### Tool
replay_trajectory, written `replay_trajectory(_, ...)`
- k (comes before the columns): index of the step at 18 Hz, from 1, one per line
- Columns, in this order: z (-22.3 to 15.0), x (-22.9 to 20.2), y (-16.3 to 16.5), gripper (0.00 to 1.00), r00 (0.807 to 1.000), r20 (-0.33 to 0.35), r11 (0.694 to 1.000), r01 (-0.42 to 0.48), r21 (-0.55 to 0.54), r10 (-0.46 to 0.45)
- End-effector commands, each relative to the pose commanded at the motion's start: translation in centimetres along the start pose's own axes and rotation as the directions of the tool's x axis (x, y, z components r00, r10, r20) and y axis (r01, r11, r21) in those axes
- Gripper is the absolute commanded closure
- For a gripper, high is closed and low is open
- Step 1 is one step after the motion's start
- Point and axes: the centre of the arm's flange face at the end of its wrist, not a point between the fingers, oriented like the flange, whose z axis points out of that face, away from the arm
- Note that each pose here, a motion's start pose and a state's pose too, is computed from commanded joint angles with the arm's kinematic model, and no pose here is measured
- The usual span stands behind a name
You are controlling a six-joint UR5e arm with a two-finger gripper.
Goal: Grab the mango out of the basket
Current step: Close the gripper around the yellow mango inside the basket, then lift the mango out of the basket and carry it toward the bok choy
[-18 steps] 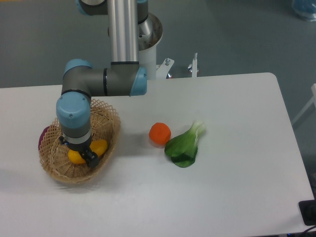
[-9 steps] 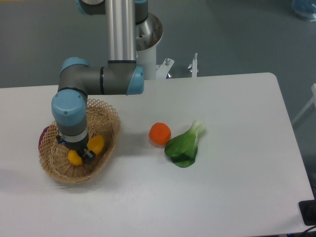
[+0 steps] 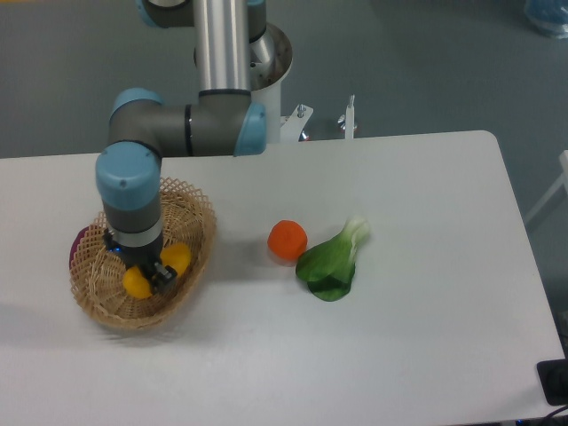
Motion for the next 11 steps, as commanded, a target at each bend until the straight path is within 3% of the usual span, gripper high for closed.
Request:
replay_trajectory(5, -3.2, -5.1, -0.1, 0.65, 0.997, 0.057, 0.998, 0.047, 0.045, -0.050)
replay_trajectory(8, -5.3, -9.0, 1.3, 0.66, 0.989, 0.101, 0.993, 0.099, 0.060, -0.105)
replay_trajectory(11, -6.4, -12.9, 4.8, 0.66, 0.982, 0.110, 0.987, 0.153, 0.042, -0.156)
